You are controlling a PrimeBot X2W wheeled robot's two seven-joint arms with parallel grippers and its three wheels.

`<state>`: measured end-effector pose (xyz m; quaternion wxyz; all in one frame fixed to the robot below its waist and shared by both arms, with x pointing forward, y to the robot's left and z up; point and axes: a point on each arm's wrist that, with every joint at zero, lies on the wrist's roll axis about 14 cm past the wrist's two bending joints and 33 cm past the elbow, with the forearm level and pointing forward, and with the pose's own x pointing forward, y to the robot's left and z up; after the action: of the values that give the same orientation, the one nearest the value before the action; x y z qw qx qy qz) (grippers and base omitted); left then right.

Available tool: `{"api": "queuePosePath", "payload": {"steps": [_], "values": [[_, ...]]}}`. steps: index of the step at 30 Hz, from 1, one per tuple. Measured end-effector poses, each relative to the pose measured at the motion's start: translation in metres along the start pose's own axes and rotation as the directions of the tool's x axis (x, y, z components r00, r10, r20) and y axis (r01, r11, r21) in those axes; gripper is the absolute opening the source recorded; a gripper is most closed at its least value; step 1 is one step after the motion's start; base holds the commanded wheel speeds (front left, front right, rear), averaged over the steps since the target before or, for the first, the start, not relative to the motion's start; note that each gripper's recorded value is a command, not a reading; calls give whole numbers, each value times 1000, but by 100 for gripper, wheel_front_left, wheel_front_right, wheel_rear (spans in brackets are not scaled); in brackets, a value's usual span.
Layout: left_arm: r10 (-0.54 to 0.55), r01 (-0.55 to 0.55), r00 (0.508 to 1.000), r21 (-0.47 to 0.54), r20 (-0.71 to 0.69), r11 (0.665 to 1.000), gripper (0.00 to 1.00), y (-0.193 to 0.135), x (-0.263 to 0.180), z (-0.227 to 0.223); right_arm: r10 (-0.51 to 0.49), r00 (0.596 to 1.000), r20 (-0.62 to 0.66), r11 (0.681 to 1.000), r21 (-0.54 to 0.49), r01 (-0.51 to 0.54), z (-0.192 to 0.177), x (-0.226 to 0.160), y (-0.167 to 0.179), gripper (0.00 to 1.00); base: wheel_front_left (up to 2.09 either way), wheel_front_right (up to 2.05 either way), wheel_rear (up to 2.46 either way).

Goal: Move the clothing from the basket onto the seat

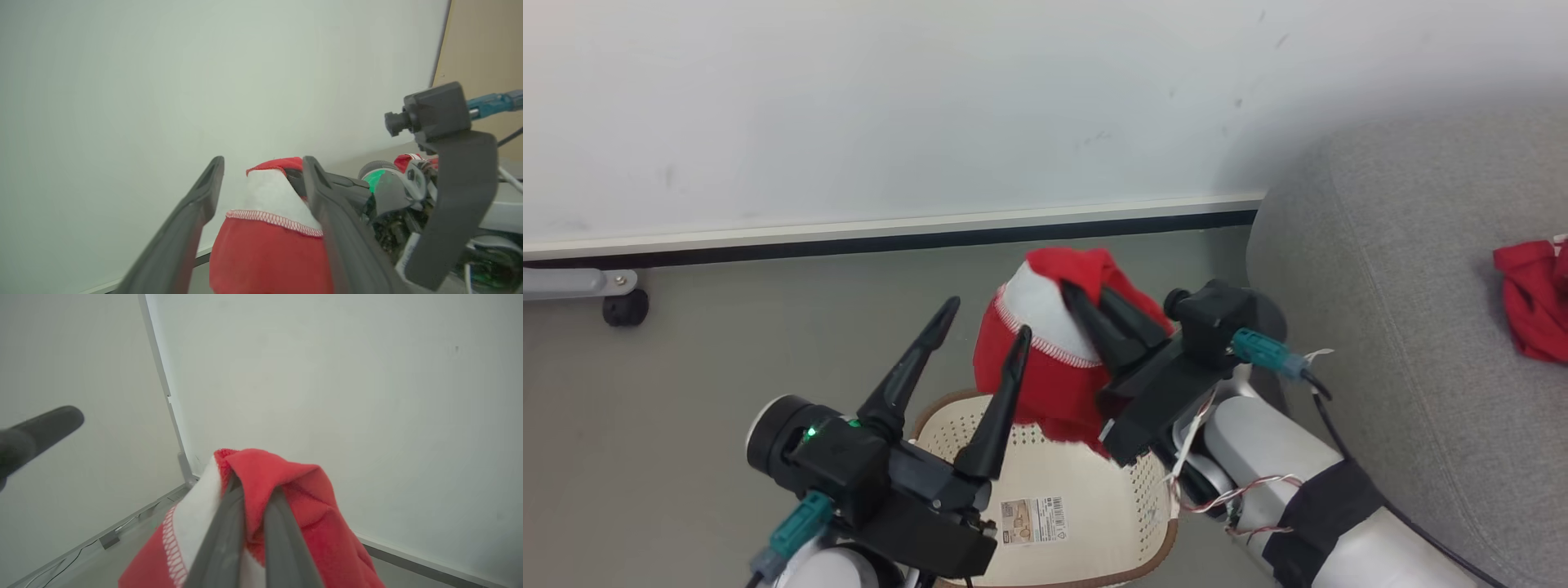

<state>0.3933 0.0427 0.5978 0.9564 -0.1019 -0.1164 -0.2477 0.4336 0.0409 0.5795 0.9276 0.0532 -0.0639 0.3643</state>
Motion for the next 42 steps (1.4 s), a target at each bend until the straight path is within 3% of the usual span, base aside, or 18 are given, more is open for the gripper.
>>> {"api": "queuePosePath", "payload": {"steps": [11, 28, 36, 42], "values": [[-119, 119, 988, -12, -99, 993, 100, -33, -5, -28, -186, 983, -3, 982, -16, 186, 0, -24, -62, 0, 0, 0, 0], [-307, 299, 929, -67, -206, 952, 100, -79, -2, -64, -398, 917, -9, 917, -11, 398, -1, -73, -120, 0, 0, 0, 0], [-392, 385, 890, -78, -234, 920, 100, -99, 4, -78, -503, 864, 7, 864, -4, 503, 4, -104, -145, 0, 0, 0, 0], [-464, 451, 851, -109, -247, 886, 100, -116, 8, -89, -596, 803, 15, 803, -6, 596, 7, -135, -166, 0, 0, 0, 0]]}}
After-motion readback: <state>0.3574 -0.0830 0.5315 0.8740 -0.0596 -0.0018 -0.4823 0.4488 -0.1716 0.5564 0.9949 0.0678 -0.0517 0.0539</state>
